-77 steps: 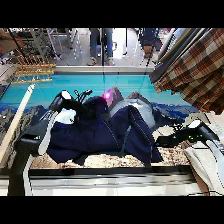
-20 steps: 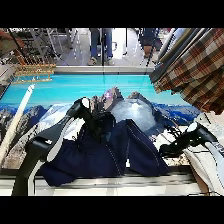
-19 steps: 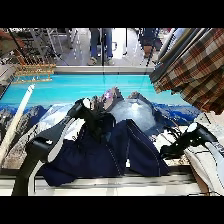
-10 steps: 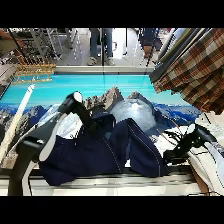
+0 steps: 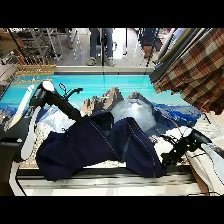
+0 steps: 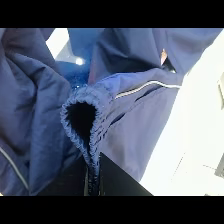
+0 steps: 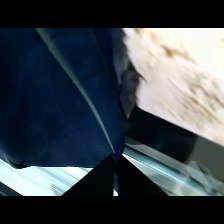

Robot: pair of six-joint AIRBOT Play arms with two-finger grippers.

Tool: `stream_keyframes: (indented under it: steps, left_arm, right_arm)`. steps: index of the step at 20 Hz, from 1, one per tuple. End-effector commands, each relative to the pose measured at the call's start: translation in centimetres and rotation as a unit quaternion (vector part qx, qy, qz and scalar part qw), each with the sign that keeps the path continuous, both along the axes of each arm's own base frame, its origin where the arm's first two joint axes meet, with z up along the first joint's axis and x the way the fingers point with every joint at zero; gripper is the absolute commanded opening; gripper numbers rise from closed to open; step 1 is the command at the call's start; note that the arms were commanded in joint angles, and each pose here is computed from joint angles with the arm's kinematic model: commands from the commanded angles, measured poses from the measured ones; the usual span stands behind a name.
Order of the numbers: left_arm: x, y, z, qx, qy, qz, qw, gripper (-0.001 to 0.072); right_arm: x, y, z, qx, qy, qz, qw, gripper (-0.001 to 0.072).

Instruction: Fold the clothes and pants, and hang the long-sleeved shirts on hangers.

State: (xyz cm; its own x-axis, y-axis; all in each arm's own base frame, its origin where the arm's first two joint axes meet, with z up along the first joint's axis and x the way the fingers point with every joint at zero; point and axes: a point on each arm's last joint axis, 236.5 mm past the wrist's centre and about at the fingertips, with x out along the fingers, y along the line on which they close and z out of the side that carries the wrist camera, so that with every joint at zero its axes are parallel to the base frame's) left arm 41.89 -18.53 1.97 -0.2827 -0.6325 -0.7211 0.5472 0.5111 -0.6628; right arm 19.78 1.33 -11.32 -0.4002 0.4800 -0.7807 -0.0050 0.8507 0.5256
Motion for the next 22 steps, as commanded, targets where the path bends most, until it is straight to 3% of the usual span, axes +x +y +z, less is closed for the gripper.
stream_keyframes:
  steps: [1, 6, 8, 10, 13, 16, 17, 20, 22]
  left_arm:
    - [1.0, 0.8, 1.9, -0.024, -0.020, 0.024, 0.999, 0.0010]
    - [4.7, 3.3, 11.9, -0.085, -0.163, 0.127, 0.975, 0.0009]
    - [5.7, 5.9, 18.3, -0.110, -0.231, 0.198, 0.946, 0.0010]
    - [5.4, 8.7, 27.0, -0.167, -0.312, 0.267, 0.897, 0.0009]
    - [1.7, 13.6, 41.5, -0.261, -0.447, 0.355, 0.779, 0.0009]
    - [-4.9, 19.2, 52.8, -0.301, -0.561, 0.433, 0.638, 0.0009]
    - [-7.8, 21.0, 56.2, -0.310, -0.594, 0.458, 0.584, 0.0010]
    - [-16.3, 25.1, 63.2, -0.327, -0.663, 0.509, 0.441, 0.0010]
    - [-21.1, 27.3, 65.8, -0.319, -0.699, 0.529, 0.361, 0.0010]
  right_arm:
    - [1.7, 0.2, 0.3, 0.002, -0.034, -0.012, 0.999, 0.0009]
    - [7.1, -1.9, 7.0, -0.056, -0.169, -0.023, 0.984, 0.0008]
    - [11.5, -4.8, 13.0, -0.134, -0.282, -0.058, 0.948, 0.0008]
    - [15.1, -7.9, 22.1, -0.210, -0.416, -0.098, 0.879, 0.0008]
    - [16.1, -10.8, 39.4, -0.295, -0.611, -0.152, 0.719, 0.0008]
    - [10.3, -12.5, 55.4, -0.377, -0.734, -0.180, 0.535, 0.0008]
    - [8.0, -12.7, 59.0, -0.398, -0.754, -0.184, 0.489, 0.0008]
    - [2.0, -12.4, 66.3, -0.433, -0.787, -0.195, 0.394, 0.0008]
    - [-0.3, -11.8, 68.9, -0.440, -0.800, -0.194, 0.359, 0.0008]
